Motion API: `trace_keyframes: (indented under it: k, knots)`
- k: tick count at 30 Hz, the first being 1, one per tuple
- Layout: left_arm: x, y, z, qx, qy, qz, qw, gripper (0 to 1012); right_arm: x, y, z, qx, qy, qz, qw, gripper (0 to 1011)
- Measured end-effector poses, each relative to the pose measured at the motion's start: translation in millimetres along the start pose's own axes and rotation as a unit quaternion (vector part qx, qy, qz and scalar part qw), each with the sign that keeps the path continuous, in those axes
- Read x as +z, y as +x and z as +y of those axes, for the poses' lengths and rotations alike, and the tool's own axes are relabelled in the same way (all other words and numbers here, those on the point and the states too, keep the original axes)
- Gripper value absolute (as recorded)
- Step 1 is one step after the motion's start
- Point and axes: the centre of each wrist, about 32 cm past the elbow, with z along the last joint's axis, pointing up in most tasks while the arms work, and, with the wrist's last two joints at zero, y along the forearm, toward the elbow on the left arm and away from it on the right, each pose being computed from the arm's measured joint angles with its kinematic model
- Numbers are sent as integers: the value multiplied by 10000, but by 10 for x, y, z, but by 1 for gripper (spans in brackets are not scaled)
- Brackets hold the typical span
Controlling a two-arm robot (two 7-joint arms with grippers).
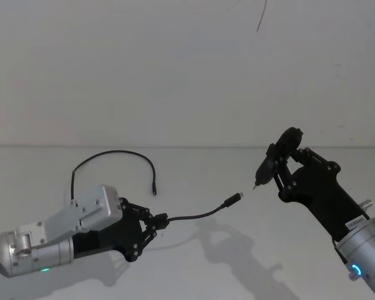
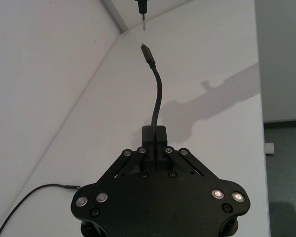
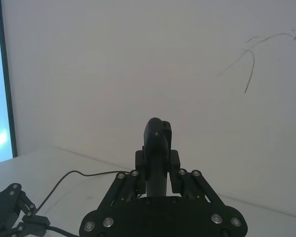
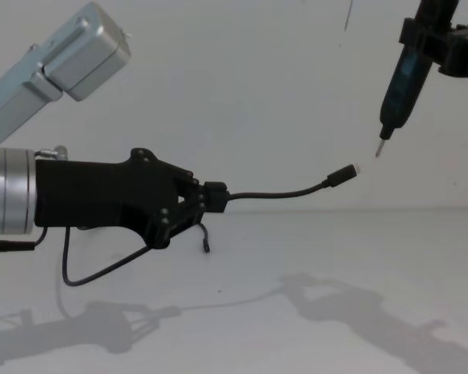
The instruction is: Pick up the data cable with the one hand.
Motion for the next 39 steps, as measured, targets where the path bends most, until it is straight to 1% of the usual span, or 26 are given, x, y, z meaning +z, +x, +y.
trace_keyframes:
  k: [15, 25, 39]
  knots:
    - [3, -2, 16, 14, -38, -25, 10000, 34, -11, -44, 20, 87, -46, 140, 9999, 263]
    - [6, -2, 20, 17, -48, -32, 10000, 34, -17, -68, 36, 113, -45, 184, 9998, 263]
    - [5, -2, 23, 17, -51, -36, 10000, 34, -22, -75, 67, 132, -17, 206, 9997, 263]
